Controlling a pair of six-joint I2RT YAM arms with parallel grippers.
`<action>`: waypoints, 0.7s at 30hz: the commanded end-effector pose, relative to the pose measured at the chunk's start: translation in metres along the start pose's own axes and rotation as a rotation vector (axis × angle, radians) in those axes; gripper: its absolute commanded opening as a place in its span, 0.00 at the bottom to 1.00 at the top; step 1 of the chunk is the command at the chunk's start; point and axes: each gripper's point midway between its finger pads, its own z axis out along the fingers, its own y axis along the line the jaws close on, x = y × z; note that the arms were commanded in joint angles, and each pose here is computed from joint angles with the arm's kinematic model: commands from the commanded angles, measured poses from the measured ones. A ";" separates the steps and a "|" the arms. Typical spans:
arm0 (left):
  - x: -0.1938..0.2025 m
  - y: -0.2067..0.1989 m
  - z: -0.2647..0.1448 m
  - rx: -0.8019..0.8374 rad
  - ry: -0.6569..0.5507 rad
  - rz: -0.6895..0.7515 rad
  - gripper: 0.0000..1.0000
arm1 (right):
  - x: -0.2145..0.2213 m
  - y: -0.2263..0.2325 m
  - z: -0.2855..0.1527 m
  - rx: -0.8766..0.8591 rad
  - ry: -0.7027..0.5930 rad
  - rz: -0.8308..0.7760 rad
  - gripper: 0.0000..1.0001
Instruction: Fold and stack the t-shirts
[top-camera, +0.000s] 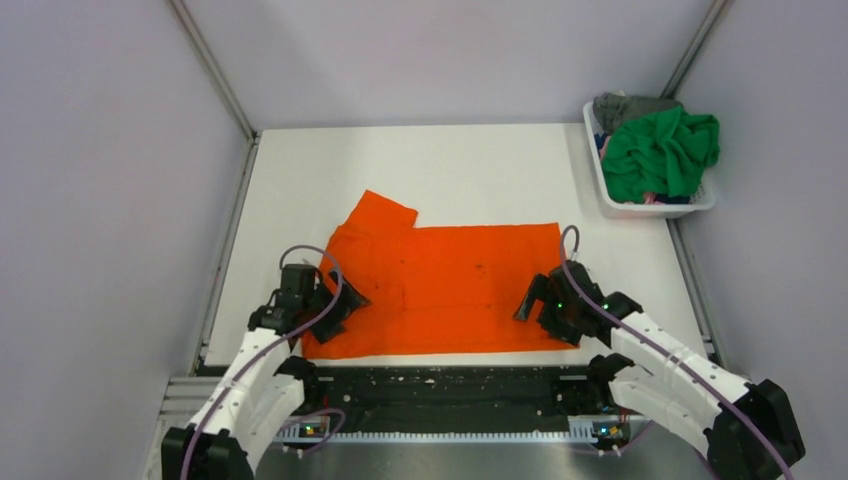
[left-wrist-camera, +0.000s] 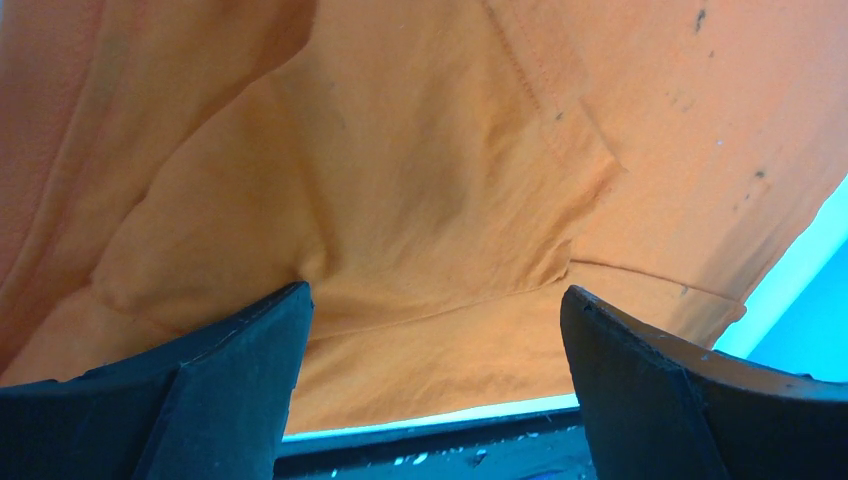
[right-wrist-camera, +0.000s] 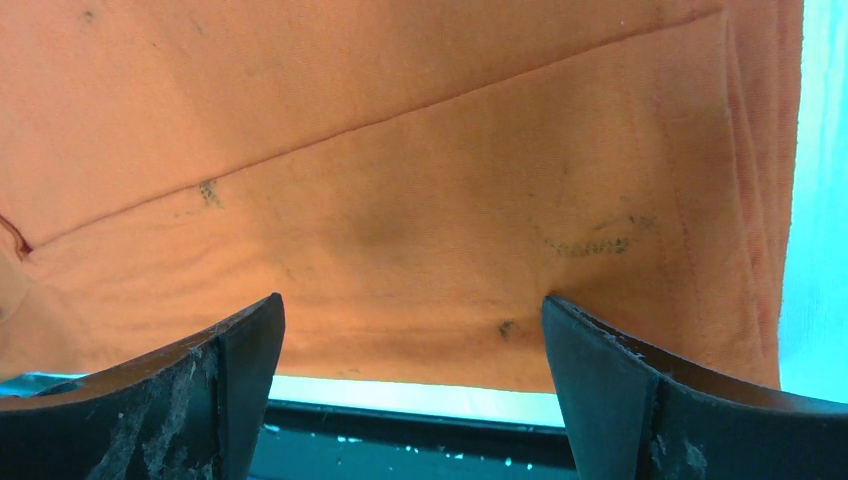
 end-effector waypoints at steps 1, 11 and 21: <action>0.014 0.024 -0.023 -0.100 0.004 -0.034 0.99 | 0.024 -0.029 -0.006 0.109 0.078 -0.022 0.99; -0.072 -0.077 -0.062 0.148 -0.276 0.144 0.99 | -0.087 0.070 -0.069 -0.231 -0.398 -0.119 0.99; -0.175 -0.172 0.012 0.094 -0.222 0.361 0.99 | -0.163 0.077 -0.076 -0.016 -0.625 -0.163 0.99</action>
